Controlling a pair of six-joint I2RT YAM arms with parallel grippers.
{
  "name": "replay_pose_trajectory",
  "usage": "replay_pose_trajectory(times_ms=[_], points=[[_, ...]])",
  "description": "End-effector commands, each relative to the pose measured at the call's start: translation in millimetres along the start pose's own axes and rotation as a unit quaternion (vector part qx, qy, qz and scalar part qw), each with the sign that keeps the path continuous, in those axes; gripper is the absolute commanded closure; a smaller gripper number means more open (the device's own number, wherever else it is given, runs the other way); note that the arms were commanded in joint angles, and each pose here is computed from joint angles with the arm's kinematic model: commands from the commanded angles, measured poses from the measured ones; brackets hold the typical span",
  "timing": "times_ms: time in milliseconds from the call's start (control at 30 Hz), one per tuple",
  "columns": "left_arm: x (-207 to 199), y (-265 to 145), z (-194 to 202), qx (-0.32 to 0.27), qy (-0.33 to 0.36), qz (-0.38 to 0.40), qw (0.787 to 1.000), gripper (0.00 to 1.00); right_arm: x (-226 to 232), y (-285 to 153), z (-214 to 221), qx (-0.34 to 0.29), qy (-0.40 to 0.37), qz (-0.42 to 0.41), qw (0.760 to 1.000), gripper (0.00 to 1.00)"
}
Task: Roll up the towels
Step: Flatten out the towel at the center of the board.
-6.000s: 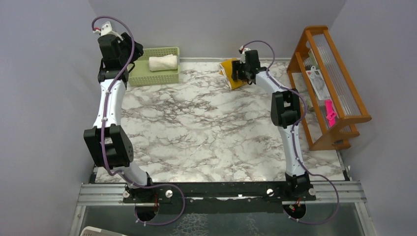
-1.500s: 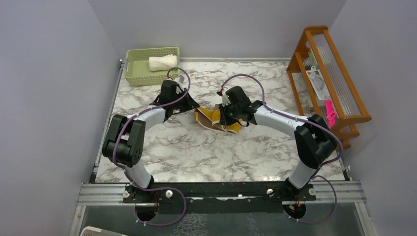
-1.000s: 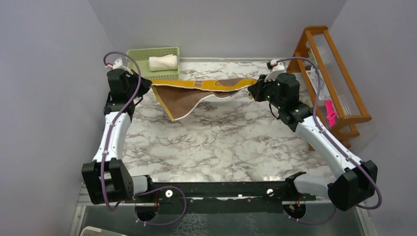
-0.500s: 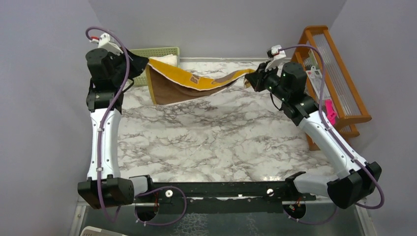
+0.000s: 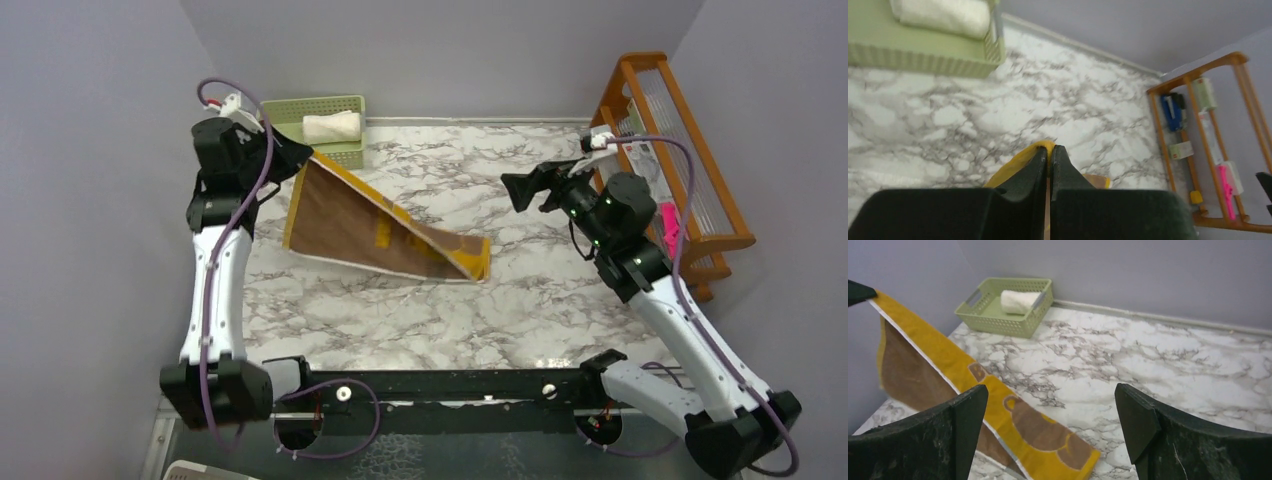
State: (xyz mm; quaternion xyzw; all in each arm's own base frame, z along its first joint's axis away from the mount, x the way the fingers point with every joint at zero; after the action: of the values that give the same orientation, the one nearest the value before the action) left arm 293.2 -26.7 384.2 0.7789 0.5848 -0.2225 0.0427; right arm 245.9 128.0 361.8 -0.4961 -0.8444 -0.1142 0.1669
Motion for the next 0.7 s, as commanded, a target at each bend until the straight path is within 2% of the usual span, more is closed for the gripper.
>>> replay_pose_trajectory(times_ms=[0, 133, 233, 433, 667], points=[[59.6, 55.7, 76.3, 0.146, -0.031, -0.048, 0.988, 1.00, -24.2, 41.9, 44.9, 0.061, 0.040, 0.049, 0.996, 0.00], [82.0, 67.7, 106.3, 0.190, -0.027, -0.075, 0.979, 1.00, -41.2, 61.1, 89.3, 0.158, 0.057, 0.080, 0.982, 0.02], [90.6, 67.9, 109.0, 0.194, -0.007, -0.095, 0.976, 1.00, -54.2, 60.8, 121.3, 0.226, 0.033, 0.087, 0.970, 0.10], [104.2, 71.9, 112.0, 0.210, 0.002, -0.121, 0.970, 1.00, -74.4, 49.7, 177.4, 0.362, 0.005, 0.091, 0.928, 0.16], [105.6, 77.7, 114.7, 0.217, -0.007, -0.111, 0.970, 1.00, -57.9, 39.8, 218.7, 0.439, 0.121, 0.020, 0.890, 0.25]])
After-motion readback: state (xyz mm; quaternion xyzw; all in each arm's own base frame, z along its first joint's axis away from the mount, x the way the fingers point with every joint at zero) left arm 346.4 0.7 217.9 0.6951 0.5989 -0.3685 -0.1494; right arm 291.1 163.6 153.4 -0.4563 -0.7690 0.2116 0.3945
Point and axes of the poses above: each gripper's point midway between its finger pads, its own y axis out along the fingers, its own x axis along the line the jaws close on, z = x × y, the point moved 7 cm from there along -y, back along the fingers, and after that the axes turned 12 degrees about y, right-handed, at the moved point
